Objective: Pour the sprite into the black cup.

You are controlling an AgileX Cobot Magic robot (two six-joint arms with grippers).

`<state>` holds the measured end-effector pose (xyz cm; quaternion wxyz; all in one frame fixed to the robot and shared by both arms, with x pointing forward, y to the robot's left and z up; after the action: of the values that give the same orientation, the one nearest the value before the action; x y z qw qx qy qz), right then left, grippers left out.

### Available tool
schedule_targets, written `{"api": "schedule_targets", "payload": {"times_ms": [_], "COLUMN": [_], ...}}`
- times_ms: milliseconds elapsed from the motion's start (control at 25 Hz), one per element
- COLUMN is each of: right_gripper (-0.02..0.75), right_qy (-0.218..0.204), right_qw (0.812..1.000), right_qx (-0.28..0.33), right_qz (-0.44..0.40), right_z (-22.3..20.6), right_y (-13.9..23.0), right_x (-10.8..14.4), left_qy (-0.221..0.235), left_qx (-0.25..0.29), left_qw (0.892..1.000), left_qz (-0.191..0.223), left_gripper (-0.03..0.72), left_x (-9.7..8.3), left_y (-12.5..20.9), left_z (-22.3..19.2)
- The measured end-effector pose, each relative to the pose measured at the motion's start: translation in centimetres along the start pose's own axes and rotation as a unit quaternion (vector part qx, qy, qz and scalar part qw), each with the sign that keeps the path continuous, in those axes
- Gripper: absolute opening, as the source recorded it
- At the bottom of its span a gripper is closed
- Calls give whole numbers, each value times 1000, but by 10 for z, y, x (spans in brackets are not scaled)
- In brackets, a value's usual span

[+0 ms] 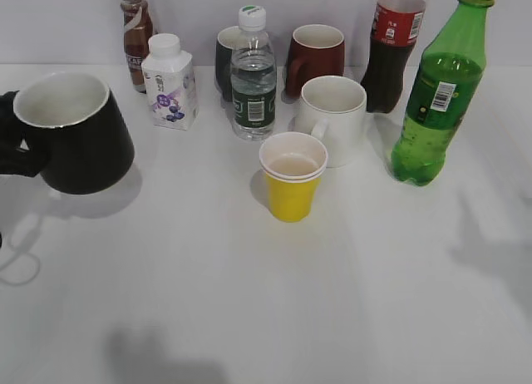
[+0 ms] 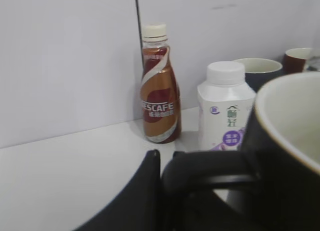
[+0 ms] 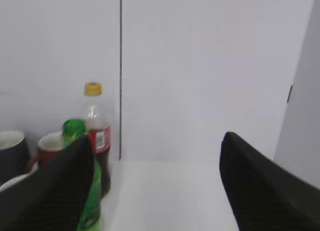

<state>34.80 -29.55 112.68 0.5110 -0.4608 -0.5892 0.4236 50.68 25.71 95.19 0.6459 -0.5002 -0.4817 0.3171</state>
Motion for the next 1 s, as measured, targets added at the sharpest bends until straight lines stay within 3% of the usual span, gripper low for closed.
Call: {"api": "schedule_targets", "payload": {"times_ms": [280, 600, 880, 1000], "right_gripper": [512, 492, 488, 486], "right_qy": [-2, -39, -43, -36], "right_qw": [997, 995, 970, 964], "right_qx": [-57, 87, 232, 254], "right_qz": [43, -21, -61, -75], "right_z": [-77, -124, -102, -87], "right_y": [7, 78, 162, 185], "right_x": [-4, 0, 6, 2], "left_qy": [6, 7, 7, 7], "left_qx": [-1, -1, -1, -1], "left_qw": [1000, 1000, 1000, 1000], "left_qz": [0, 0, 0, 0], "left_gripper": [40, 40, 40, 40], "left_x": [-1, -2, -2, -2], "left_y": [0, 0, 0, 0], "left_z": [0, 0, 0, 0]}}
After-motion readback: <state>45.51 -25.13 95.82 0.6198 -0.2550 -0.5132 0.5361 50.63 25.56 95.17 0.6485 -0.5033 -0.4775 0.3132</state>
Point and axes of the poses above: a point on each arm's last joint axis where the gripper is mounted, z pointing back along that axis away from the gripper, x along the wrist's bending axis when the last joint is at zero, y = z × x, the point moved 2 cm from there along -z, pointing out along that axis toward the gripper, and after that the axes turned 15 degrees about -z, right-handed, at the moved point
